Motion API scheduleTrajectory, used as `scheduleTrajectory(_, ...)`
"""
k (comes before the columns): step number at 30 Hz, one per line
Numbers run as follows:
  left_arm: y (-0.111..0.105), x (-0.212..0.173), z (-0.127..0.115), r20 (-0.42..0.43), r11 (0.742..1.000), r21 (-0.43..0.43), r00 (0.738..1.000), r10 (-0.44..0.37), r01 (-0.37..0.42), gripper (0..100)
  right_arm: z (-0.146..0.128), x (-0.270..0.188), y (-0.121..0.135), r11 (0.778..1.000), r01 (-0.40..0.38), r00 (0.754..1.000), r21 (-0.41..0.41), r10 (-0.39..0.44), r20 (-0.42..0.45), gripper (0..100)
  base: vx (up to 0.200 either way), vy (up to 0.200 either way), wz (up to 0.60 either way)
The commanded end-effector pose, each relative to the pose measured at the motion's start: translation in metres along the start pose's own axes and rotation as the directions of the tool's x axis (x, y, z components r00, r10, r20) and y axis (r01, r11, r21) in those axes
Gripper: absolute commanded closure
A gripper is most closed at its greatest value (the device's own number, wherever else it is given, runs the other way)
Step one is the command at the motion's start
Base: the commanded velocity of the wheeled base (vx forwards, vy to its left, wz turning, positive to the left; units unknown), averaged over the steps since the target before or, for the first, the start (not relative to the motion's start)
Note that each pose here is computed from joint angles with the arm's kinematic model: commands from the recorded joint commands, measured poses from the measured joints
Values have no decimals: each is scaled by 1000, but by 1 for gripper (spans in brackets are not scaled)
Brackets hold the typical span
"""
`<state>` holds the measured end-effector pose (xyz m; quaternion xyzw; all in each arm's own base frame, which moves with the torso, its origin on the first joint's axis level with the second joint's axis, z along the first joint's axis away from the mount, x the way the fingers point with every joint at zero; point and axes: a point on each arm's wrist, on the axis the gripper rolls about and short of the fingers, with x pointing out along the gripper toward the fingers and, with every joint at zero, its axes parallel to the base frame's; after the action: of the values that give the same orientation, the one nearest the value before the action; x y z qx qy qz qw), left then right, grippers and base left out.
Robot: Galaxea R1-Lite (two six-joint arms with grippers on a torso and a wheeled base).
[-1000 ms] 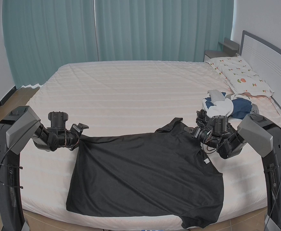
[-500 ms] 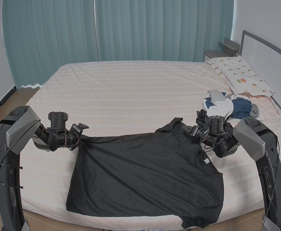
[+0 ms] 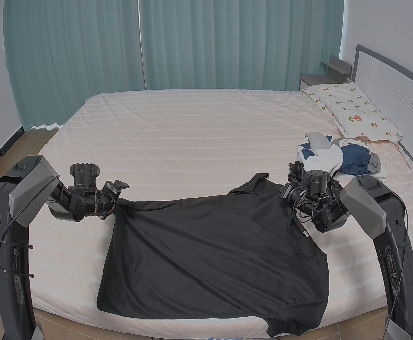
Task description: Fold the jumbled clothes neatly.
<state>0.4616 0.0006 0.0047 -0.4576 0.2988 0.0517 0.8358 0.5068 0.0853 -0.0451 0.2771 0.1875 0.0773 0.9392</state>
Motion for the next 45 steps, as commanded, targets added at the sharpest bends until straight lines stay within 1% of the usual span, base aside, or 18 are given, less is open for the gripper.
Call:
scheduleTrajectory(1, 0, 0, 10, 58, 1000, 10, 998, 14, -14, 0, 15, 5, -3, 1000, 21, 997, 7, -21, 79, 100, 0, 0, 0)
scheduleTrajectory(3, -1, 0, 12, 72, 1000, 10, 997, 16, -17, 0, 17, 6, -4, 1000, 28, 995, 8, -28, 91, 100, 0, 0, 0)
scheduleTrajectory(4, 0, 3, 14, 89, 1000, 9, 996, 25, -26, 0, 18, 7, -9, 999, 39, 994, 11, -40, 102, 100, 0, 0, 0)
scheduleTrajectory(6, 3, 6, 13, 98, 999, 12, 994, 39, -40, 0, 18, 7, -9, 999, 36, 993, 10, -37, 110, 100, 0, 0, 0)
scheduleTrajectory(10, 11, 17, 13, 140, 995, 56, 987, 78, -87, 0, 16, 8, -12, 999, 40, 991, 11, -41, 129, 100, 0, 0, 0)
scheduleTrajectory(12, 15, 22, 10, 136, 993, 62, 987, 90, -99, 0, 15, 9, -12, 999, 43, 990, 11, -44, 132, 100, 0, 0, 0)
scheduleTrajectory(16, 14, 25, 7, 130, 993, 66, 988, 86, -95, 0, 22, 13, -10, 998, 55, 981, 15, -57, 184, 100, 0, 0, 0)
scheduleTrajectory(18, 14, 25, 7, 123, 994, 66, 989, 79, -88, 0, 22, 16, -12, 997, 68, 977, 22, -72, 201, 100, 0, 0, 0)
scheduleTrajectory(20, 13, 26, 5, 117, 994, 67, 990, 75, -83, 0, 19, 16, -14, 997, 75, 978, 30, -79, 195, 100, 0, 0, 0)
scheduleTrajectory(22, 6, 28, 3, 117, 995, 76, 992, 55, -64, 0, 15, 16, -14, 997, 77, 980, 30, -81, 181, 100, 0, 0, 0)
scheduleTrajectory(25, 1, 29, 0, 113, 995, 84, 993, 41, -50, 0, 10, 16, -13, 997, 78, 982, 28, -81, 173, 100, 0, 0, 0)
scheduleTrajectory(27, 0, 30, -1, 111, 995, 86, 993, 39, -49, 0, 10, 16, -12, 997, 77, 982, 28, -81, 171, 100, 0, 0, 0)
scheduleTrajectory(29, -5, 31, -7, 109, 995, 102, 994, 7, -19, 0, 8, 15, -11, 997, 78, 983, 27, -81, 167, 100, 0, 0, 0)
scheduleTrajectory(32, -7, 31, -8, 113, 994, 111, 994, -5, -8, 0, 9, 14, -11, 996, 81, 983, 27, -84, 164, 100, 0, 0, 0)
scheduleTrajectory(35, -2, 35, -11, 106, 988, 154, 994, 5, -22, 0, 8, 14, -10, 996, 81, 983, 27, -84, 160, 100, 0, 0, 0)
scheduleTrajectory(36, 1, 37, -13, 104, 984, 176, 994, 13, -32, 100, 7, 14, -10, 996, 82, 984, 27, -85, 159, 100, 0, 0, 0)
scheduleTrajectory(40, 8, 44, -16, 110, 977, 207, 993, 32, -54, 100, 5, 14, -8, 997, 77, 985, 25, -80, 156, 100, 0, 0, 0)
scheduleTrajectory(45, 2, 50, -3, 225, 979, 190, 974, 29, -73, 100, 7, 14, -6, 997, 72, 983, 24, -75, 167, 100, 0, 0, 0)
